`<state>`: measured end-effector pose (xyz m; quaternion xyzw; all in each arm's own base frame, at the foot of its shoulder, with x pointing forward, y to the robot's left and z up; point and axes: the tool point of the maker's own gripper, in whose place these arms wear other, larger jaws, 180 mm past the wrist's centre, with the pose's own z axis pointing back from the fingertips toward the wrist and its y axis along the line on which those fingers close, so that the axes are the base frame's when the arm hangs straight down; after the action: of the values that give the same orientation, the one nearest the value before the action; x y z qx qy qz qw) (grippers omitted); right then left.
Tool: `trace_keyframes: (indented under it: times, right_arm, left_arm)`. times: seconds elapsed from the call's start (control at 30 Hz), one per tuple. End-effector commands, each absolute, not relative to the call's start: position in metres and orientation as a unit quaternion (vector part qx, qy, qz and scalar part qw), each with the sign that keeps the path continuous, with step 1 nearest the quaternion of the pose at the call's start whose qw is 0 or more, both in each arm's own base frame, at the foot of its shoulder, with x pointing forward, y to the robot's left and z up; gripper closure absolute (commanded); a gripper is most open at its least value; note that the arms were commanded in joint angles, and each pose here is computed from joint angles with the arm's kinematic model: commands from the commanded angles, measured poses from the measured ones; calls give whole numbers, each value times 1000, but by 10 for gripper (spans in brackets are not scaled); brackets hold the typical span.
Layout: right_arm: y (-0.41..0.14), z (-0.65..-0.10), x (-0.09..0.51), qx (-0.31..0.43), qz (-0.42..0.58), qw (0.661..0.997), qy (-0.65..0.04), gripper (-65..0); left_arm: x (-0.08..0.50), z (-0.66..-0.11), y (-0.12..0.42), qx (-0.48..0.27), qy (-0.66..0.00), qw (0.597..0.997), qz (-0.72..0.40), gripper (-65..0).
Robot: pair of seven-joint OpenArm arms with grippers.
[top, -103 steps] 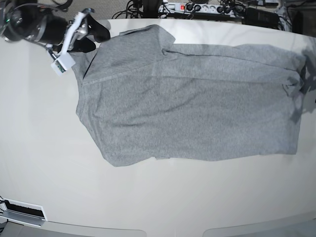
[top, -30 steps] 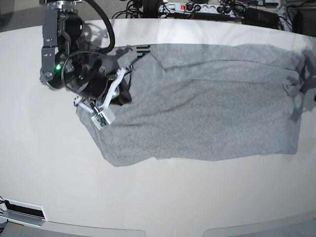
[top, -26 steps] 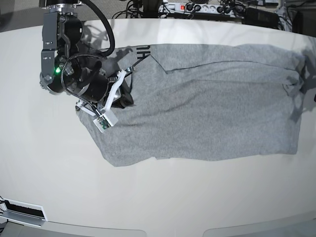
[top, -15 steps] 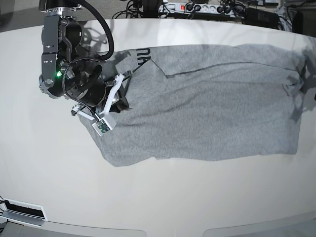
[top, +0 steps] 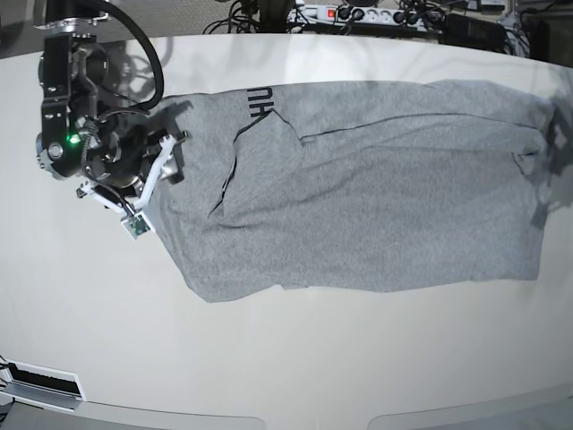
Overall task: Layout the t-shirt on the table in an organized manner, then fold the t-shirt properly
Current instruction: 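Grasp the shirt fabric near the printed lettering with the right gripper, then pull the shirt with both grippers away from each other to flatten it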
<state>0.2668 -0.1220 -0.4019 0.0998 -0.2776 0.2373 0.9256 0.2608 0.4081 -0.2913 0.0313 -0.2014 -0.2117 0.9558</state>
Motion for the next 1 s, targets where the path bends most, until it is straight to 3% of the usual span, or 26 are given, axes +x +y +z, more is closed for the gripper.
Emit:
trace_keyframes:
  times: [0.0,0.03,0.1,0.13,0.23,0.4,0.57,0.8,0.97]
  right_arm:
    - [-118,-389,274,115,250,914,-298,-238]
    - [-110,-388,269,133,272,906,-296,-161]
    - [-99,-389,257,160,317,891,-283,-3]
    - [-96,-390,252,174,315,892,-274,0]
    - [-90,-390,241,207,311,891,-259,0]
    - [-97,-389,242,199,315,890,-261,0]
    - [-110,-401,246,126,358,890,-254,0]
    - [-94,-412,237,98,430,864,-240,0]
    - [-105,-415,247,50,411,876,-249,0]
  left_arm:
    - [275,-267,412,42,-231,948,-216,-302]
    - [275,-266,410,36,-233,945,-225,-245]
    - [270,-268,402,19,-222,938,-265,-37]
    - [265,-270,399,12,-210,937,-279,0]
    - [256,-273,395,-6,-188,937,-294,0]
    - [253,-274,381,-32,-191,935,-297,0]
    - [239,-296,358,-48,-181,928,-321,0]
    - [234,-324,335,-65,-206,924,-316,0]
    - [212,-352,313,-111,-201,929,-291,0]
